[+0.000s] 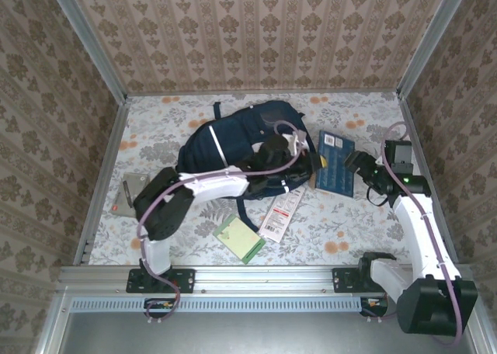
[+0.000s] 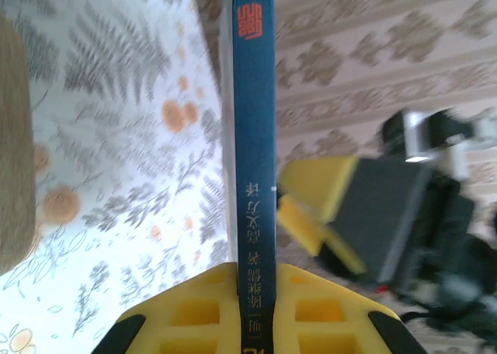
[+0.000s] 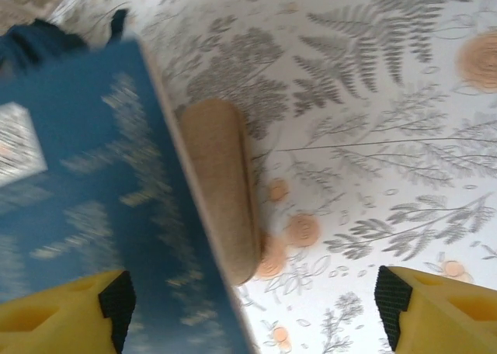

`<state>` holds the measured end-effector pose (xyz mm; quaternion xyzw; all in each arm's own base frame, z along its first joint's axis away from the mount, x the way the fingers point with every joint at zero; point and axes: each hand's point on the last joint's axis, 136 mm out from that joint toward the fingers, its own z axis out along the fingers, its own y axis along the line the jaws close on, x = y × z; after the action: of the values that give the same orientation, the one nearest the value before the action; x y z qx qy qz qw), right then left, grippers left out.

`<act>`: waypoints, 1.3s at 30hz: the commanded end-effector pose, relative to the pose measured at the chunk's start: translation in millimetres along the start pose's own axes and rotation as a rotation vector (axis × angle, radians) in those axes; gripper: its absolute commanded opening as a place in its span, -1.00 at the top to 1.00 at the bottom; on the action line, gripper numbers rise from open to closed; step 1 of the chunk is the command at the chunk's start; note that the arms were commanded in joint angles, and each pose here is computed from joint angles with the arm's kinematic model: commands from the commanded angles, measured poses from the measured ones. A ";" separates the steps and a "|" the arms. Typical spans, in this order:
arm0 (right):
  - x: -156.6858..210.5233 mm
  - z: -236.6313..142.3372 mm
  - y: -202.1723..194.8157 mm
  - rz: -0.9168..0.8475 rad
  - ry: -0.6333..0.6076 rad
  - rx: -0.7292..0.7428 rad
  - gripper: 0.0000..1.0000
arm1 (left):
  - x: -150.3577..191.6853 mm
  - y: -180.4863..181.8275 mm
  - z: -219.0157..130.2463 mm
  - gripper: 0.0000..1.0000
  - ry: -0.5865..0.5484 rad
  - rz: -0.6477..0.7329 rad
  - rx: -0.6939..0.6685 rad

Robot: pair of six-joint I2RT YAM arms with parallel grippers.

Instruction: Pack books, pencil case, and school supplies into a backpack

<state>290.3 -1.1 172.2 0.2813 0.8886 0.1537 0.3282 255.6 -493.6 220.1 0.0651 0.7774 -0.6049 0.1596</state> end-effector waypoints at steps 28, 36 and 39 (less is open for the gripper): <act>147.2 78.9 274.8 -0.768 0.219 -0.151 -0.99 | -58.6 86.0 -419.7 1.00 -0.750 -0.073 -0.631; 196.2 115.5 329.4 -0.951 0.256 -0.152 -0.29 | -56.3 74.1 -447.9 1.00 -0.803 -0.012 -0.759; 207.3 130.2 337.5 -0.978 0.265 -0.147 -0.13 | -58.6 69.8 -451.3 1.00 -0.816 0.002 -0.765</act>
<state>378.9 409.4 140.3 -0.1933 0.9332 0.1194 0.2784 256.9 -44.8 251.2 -0.2506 0.8251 -0.2755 0.4248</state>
